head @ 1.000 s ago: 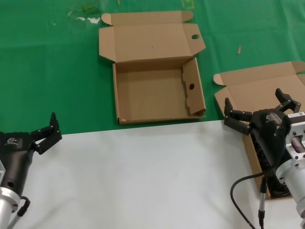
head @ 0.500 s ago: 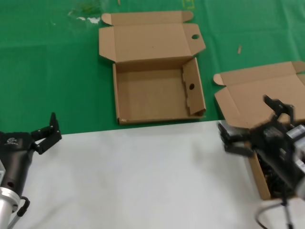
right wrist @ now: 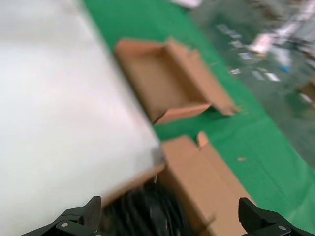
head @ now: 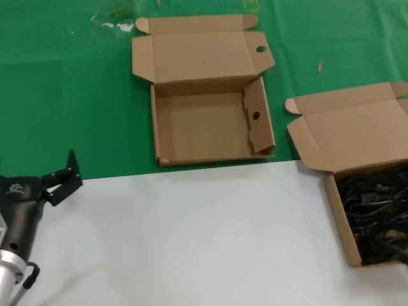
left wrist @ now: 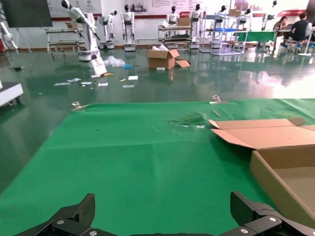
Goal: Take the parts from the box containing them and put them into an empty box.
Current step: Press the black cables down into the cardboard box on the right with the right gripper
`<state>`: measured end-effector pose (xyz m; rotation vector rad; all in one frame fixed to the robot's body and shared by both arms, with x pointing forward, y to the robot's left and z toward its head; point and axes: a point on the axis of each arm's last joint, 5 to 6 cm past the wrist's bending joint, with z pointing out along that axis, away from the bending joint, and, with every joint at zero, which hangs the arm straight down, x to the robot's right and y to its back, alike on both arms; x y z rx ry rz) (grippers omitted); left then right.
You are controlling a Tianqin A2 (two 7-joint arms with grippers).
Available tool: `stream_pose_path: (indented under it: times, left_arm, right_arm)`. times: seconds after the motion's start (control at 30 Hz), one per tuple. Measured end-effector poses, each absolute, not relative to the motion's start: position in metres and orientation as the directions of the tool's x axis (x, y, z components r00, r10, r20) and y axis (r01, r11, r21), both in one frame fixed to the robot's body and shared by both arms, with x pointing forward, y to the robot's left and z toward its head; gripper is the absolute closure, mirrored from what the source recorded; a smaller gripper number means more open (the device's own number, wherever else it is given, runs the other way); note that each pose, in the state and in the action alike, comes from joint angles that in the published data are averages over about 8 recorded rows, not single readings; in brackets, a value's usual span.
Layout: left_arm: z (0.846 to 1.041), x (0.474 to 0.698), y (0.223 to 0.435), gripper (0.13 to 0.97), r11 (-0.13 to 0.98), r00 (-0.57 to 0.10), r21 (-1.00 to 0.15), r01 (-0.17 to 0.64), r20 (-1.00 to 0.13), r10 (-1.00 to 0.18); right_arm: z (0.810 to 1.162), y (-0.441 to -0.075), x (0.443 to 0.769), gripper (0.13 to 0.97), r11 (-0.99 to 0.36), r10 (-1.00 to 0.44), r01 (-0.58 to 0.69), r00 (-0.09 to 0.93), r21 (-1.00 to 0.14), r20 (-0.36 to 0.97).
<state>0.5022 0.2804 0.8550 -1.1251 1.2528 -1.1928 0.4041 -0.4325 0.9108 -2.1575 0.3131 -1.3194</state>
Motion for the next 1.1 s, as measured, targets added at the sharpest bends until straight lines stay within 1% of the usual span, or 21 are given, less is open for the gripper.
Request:
stream_pose_path:
  times: [0.1,0.2,0.27,0.37,0.5,0.67,1.1]
  left_arm:
    - [0.855,0.502,0.280,0.132,0.070,-0.035,-0.997,0.022,-0.071,-0.997]
    - [0.855,0.502,0.280,0.132,0.070,-0.035,-0.997,0.022,-0.071,-0.997]
    - [0.855,0.502,0.280,0.132,0.070,-0.035,-0.997,0.022,-0.071,-0.997]
    - [0.855,0.502,0.280,0.132,0.070,-0.035,-0.997,0.022,-0.071,-0.997]
    - [0.855,0.502,0.280,0.132,0.070,-0.035,-0.997,0.022,-0.071,-0.997]
    - [0.855,0.502,0.280,0.132,0.070,-0.035,-0.997,0.022,-0.071,-0.997]
    - [0.855,0.502,0.280,0.132,0.070,-0.035,-0.997,0.022,-0.071,-0.997]
  right_arm:
    - [0.919,-0.452,0.407,0.130,-0.877,-0.351,0.117,0.505,-0.465,0.789]
    - [0.925,-0.464,0.418,0.130,-0.922,-0.252,0.129,0.517,-0.365,0.818]
    - [0.928,-0.468,0.426,0.130,-0.940,-0.200,0.137,0.522,-0.312,0.829]
    - [0.929,-0.469,0.440,0.130,-0.954,-0.148,0.149,0.524,-0.262,0.839]
    - [0.927,-0.465,0.456,0.130,-0.958,-0.110,0.169,0.527,-0.231,0.843]
    - [0.919,-0.460,0.476,0.130,-0.958,-0.086,0.187,0.534,-0.217,0.841]
    - [0.907,-0.466,0.519,0.130,-0.962,-0.056,0.194,0.545,-0.191,0.837]
